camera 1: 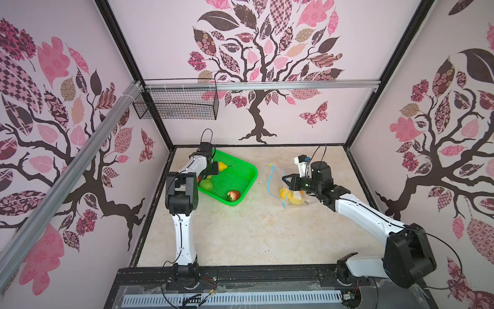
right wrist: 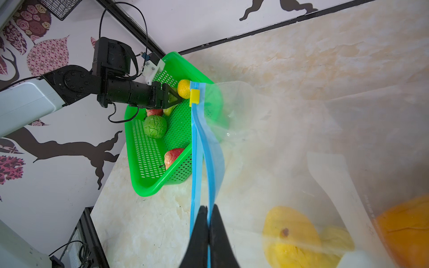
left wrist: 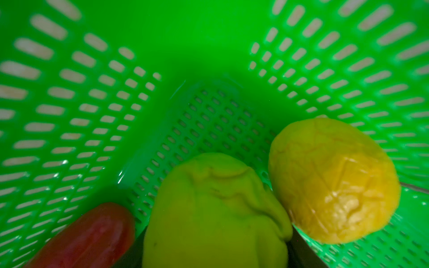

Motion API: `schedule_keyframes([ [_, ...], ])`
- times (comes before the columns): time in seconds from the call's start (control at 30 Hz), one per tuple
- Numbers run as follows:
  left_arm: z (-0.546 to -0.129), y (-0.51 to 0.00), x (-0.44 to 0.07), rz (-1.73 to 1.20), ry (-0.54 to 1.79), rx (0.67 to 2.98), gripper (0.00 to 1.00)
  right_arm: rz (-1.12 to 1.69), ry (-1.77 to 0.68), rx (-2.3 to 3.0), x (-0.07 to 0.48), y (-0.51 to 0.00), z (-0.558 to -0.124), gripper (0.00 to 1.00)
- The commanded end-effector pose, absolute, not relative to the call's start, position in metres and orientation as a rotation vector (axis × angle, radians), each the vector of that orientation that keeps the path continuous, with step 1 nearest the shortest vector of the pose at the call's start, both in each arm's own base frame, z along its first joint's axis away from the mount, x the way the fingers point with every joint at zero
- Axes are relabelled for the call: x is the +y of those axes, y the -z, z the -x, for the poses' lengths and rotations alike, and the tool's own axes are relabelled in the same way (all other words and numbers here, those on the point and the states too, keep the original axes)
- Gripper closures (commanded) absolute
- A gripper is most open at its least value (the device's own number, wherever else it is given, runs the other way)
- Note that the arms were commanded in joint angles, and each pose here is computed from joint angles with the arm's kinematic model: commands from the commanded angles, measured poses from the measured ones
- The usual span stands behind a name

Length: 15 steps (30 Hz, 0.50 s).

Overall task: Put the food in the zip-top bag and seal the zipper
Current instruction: 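Lower the left gripper into the basket and grasp the green fruit, then carry the green fruit with the left gripper into the bag mouth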

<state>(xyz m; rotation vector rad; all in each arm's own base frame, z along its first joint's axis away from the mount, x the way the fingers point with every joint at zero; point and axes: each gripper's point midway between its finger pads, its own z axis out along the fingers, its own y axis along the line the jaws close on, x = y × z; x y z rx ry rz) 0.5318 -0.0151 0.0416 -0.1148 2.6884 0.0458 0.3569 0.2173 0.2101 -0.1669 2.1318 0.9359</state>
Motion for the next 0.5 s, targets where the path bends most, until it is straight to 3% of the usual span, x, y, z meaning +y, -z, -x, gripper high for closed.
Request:
schedule_keyframes([
  [0.0, -0.533, -0.061, -0.029, 0.044, -0.070, 2.624, 0.43, 0.181, -0.934, 2.079, 0.217, -0.233, -0.358, 1.00],
  [0.23, -0.521, -0.100, -0.038, 0.047, -0.117, 2.557, 0.43, 0.179, -0.946, 2.072, 0.218, -0.235, -0.356, 1.00],
  [0.47, -0.487, -0.137, -0.058, 0.131, 0.090, 2.518, 0.42, 0.171, -0.950, 2.074, 0.217, -0.233, -0.355, 1.00],
])
